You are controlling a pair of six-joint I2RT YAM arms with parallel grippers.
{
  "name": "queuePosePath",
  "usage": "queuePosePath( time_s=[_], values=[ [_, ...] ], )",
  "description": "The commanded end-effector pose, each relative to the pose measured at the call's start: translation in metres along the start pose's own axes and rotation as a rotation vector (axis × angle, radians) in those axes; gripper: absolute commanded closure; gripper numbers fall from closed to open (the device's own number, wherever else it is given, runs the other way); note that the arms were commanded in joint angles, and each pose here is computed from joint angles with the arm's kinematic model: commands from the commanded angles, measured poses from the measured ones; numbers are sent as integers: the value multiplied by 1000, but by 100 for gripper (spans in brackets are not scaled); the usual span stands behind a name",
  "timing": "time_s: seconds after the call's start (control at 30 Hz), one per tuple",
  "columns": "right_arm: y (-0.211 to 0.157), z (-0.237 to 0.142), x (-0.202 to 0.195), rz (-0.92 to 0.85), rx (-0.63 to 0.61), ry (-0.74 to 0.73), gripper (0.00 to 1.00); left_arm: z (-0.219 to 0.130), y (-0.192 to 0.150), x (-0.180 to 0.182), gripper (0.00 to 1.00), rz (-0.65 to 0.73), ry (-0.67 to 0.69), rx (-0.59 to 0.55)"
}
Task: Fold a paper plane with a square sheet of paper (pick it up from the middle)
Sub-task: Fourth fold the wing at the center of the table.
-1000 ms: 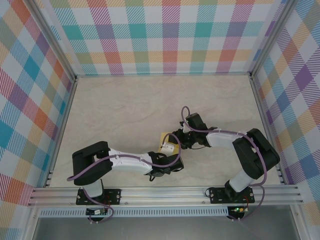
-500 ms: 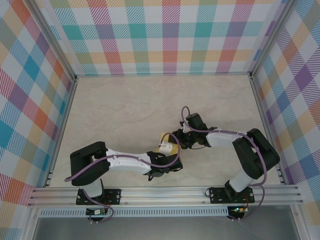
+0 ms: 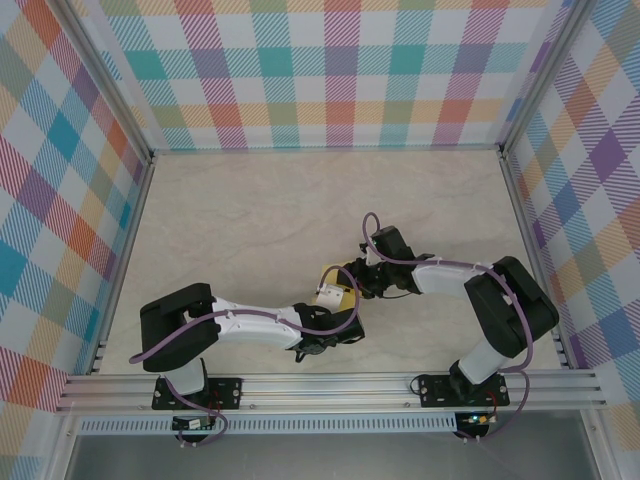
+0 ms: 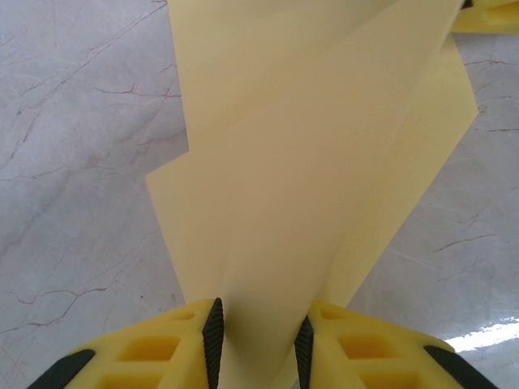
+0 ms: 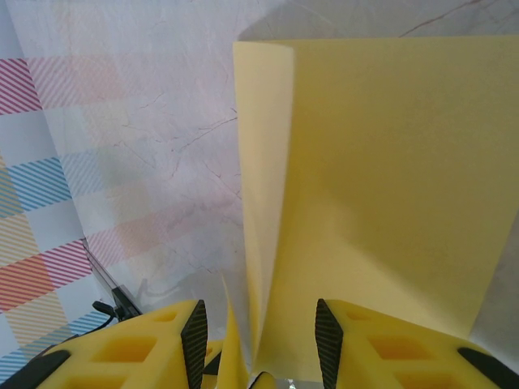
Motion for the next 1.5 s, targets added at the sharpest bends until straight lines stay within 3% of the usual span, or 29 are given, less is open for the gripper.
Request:
queuePosePath(
  time_s=[0.0, 0.5, 1.03, 1.47],
  values=[
    [5, 1, 1, 7, 2, -8, 58, 4, -8, 0, 73, 13, 1, 14],
    [1, -8, 3, -1, -20, -21, 58, 9, -8, 1, 85, -43, -92, 32],
    [-23, -52, 7, -53, -157, -52, 53, 5, 8, 29, 90, -235, -458, -7],
    [-34, -33, 16, -104, -101, 6, 73, 21, 11, 46, 93, -319, -660, 49]
  ],
)
Point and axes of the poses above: each hand's point on the last joint's axis, 136 mm out from that joint toward the fingers, its own z axis out along the fingers, its own x axis along the line the jaws close on, y = z × x, the point moved 10 cm from there along -z, back along the fingers, and after that the axes turned 2 degrees about -z, right-handed, at the moved point
